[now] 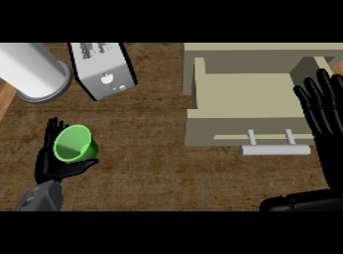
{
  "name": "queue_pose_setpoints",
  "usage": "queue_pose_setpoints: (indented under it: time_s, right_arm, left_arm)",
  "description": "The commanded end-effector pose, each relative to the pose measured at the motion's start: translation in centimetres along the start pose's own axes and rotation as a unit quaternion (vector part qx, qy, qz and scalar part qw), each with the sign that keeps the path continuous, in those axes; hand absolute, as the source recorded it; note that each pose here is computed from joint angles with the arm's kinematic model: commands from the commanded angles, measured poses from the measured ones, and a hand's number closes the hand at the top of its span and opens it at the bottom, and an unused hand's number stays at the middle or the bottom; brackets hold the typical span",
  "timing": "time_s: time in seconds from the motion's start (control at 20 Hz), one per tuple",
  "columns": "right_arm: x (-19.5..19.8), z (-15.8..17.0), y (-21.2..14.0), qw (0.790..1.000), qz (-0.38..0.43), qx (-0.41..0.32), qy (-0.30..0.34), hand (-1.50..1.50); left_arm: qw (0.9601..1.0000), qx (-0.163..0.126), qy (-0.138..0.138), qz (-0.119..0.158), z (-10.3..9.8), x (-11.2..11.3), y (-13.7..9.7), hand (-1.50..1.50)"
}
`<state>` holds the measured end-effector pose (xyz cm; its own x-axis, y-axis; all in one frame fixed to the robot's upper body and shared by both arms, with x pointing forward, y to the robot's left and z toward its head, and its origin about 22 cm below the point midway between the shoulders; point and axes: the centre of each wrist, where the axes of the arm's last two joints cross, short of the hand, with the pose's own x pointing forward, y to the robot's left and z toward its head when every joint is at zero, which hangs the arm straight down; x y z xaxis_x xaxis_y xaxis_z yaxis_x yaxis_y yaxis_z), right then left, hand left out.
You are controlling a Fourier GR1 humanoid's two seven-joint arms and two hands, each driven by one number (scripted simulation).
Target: Pick up the cup, place it into the drawer and close the drawer
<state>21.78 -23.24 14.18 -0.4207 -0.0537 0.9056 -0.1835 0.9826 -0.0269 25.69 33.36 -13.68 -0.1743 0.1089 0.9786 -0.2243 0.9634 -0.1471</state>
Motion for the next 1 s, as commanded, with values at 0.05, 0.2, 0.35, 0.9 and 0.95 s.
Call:
queue_pose_setpoints:
  time_s: [0.05,0.2,0.35,0.9,0.95]
  right_arm:
    - [0.4,-0.5,-0.1,1.0,-0.006,-0.007,-0.007,-1.5]
    - [-1.2,-0.4,0.1,1.0,-0.006,0.002,0.002,-1.5]
    - [0.7,-0.4,-0.6,1.0,0.002,-0.002,0.005,-1.5]
    - [0.5,-1.0,-0.8,1.0,0.005,-0.001,-0.001,-1.5]
    - [-0.3,-0.3,0.9,1.0,0.007,0.003,0.0,-1.5]
  left_arm:
    - [0.9995,-0.002,-0.001,0.032,1.3,-1.2,-0.2,-1.5]
    - [0.9984,-0.021,-0.003,0.053,0.2,-0.5,-0.3,-1.5]
    - [0.9958,-0.04,-0.001,0.082,-0.4,-0.1,0.2,-1.5]
    - [0.991,-0.065,-0.055,0.103,-0.3,-0.6,-1.7,1.5]
    - [0.9922,-0.063,-0.056,0.091,-2.0,0.6,-1.3,1.5]
